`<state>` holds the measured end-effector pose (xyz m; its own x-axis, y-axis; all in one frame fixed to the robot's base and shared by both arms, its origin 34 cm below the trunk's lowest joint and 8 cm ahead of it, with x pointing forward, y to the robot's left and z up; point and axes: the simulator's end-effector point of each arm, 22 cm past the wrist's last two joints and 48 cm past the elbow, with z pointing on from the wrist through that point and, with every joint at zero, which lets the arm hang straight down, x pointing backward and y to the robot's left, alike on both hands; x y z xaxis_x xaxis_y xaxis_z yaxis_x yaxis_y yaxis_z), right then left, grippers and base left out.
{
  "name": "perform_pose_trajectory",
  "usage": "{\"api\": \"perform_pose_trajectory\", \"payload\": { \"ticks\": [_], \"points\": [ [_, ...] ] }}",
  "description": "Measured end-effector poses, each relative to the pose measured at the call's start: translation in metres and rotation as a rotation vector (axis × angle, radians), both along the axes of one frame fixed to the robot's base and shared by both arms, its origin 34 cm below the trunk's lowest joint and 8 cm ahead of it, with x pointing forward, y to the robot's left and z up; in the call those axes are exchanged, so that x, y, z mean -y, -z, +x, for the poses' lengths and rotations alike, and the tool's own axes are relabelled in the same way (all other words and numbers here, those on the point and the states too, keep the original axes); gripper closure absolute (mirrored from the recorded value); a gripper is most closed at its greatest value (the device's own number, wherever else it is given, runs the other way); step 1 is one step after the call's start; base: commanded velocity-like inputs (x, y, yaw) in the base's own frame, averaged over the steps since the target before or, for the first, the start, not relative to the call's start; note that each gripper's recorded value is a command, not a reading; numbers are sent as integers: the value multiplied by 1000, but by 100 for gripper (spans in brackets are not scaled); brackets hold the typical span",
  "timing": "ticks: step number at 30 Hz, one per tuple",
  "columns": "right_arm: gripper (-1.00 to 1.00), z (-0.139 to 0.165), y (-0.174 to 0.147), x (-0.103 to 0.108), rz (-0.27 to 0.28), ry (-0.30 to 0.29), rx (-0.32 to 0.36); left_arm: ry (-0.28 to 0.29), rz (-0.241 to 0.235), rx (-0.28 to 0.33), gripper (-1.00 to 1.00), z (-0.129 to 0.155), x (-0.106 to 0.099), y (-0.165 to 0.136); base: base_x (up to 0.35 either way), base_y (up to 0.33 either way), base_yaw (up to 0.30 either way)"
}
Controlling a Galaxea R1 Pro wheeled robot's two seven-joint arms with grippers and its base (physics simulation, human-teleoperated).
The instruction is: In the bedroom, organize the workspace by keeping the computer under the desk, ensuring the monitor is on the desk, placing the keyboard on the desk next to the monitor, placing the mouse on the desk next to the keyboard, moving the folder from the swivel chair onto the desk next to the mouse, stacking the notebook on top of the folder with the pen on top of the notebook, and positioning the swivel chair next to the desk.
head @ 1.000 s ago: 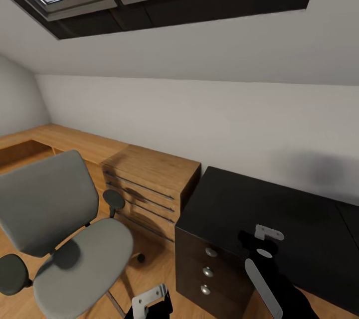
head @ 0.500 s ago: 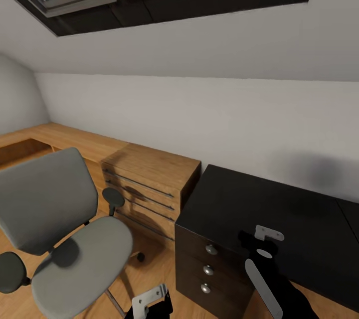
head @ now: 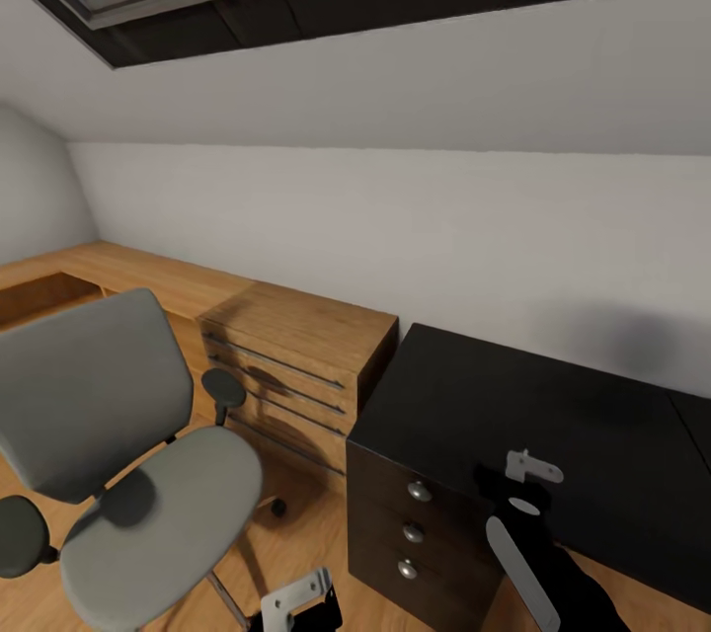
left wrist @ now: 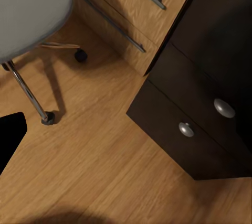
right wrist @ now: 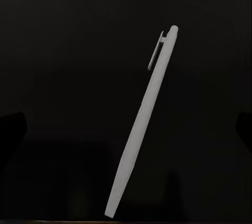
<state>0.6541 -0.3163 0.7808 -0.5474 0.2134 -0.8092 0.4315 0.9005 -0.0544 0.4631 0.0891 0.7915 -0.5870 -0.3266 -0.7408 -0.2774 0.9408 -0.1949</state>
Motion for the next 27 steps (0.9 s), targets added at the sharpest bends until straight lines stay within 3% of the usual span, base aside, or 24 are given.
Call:
{"api": "perform_pose_trajectory", "payload": {
  "ticks": [19,27],
  "points": [
    [-100,-7,24,11,-3,19,-38,1,2,-2,-100,-1,1,8,0,0,0],
    [-100,-4,27,8,15,-1,-38,1,3,-2,-100,-1,1,8,0,0,0]
  ]
}}
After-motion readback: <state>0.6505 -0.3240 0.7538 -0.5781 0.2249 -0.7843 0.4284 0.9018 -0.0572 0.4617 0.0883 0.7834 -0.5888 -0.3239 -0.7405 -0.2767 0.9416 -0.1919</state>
